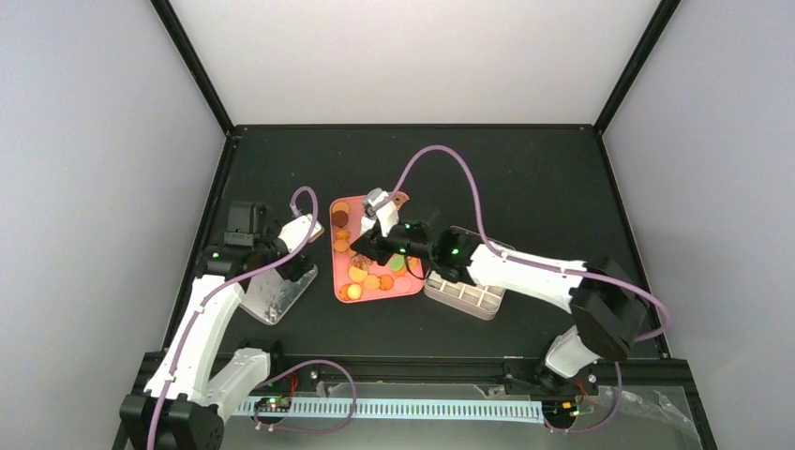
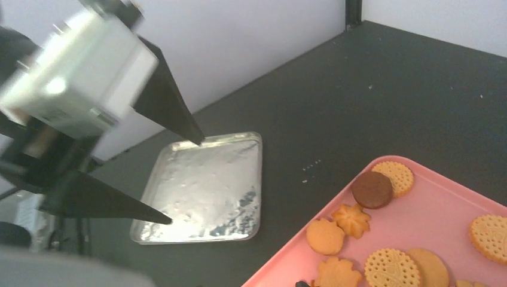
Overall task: Pack the cookies
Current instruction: Pick up the fake cookies from the plate.
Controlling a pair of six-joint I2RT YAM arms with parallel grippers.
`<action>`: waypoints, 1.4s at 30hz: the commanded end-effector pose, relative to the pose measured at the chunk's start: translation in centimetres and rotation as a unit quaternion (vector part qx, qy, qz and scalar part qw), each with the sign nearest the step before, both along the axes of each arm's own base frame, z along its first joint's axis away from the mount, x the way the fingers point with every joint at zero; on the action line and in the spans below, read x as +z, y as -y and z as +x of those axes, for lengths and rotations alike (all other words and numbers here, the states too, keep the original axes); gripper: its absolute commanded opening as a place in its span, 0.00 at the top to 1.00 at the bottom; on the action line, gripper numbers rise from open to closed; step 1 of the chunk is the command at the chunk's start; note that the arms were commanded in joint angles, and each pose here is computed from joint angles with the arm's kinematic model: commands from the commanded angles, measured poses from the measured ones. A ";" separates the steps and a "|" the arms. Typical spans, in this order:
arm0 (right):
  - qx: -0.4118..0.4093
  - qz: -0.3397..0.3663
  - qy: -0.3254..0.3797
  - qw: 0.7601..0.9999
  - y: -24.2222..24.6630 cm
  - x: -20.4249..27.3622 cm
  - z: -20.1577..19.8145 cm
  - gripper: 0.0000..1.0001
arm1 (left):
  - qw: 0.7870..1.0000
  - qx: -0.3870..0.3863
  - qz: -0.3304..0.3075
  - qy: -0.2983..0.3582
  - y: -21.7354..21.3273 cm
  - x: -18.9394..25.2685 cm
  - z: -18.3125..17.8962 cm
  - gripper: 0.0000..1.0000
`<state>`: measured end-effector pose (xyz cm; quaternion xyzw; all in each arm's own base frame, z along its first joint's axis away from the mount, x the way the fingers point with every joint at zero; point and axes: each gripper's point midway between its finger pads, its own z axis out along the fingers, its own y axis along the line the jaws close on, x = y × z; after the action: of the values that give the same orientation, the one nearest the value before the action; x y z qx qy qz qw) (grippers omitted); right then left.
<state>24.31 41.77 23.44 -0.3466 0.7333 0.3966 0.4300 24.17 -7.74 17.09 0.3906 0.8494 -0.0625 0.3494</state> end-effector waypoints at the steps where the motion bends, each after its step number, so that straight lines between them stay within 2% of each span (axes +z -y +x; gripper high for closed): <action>1: -0.036 0.008 0.049 0.998 -1.8 0.8 1.8 0.64 | 0.999 0.015 0.023 0.023 -1.3 -0.1 0.9 0.23; 10: -0.055 -0.006 0.056 0.997 -3.3 -1.5 2.9 0.61 | 1.000 0.015 0.004 0.022 -1.3 0.1 0.8 0.23; 17: -0.045 -0.016 0.034 0.998 -3.6 -3.5 2.5 0.51 | 1.000 0.009 -0.007 0.020 -0.9 0.2 0.7 0.23; 23: -0.035 -0.015 0.010 0.999 -3.9 -4.4 2.0 0.51 | 1.000 0.008 -0.011 0.022 -0.8 0.5 0.7 0.23; 30: -0.052 -0.024 0.008 0.998 -3.4 -4.9 2.4 0.61 | 1.000 0.007 -0.014 0.023 -0.7 0.7 0.6 0.23; 37: -0.078 -0.010 0.038 0.996 -2.2 -1.3 2.9 0.91 | 0.999 0.005 -0.020 0.025 -0.6 0.9 0.5 0.23; 40: -0.090 0.002 0.052 0.995 -1.4 0.8 3.0 0.98 | 0.999 0.004 -0.023 0.025 -0.5 0.9 0.6 0.24; 42: -0.095 0.009 0.063 0.993 -1.0 2.0 2.9 0.99 | 0.999 0.006 -0.025 0.024 -0.5 0.9 0.6 0.24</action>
<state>26.92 43.58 20.72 -0.3118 0.7569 0.3372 0.4649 24.50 -7.10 17.02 0.3796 0.8482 -0.0674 0.3632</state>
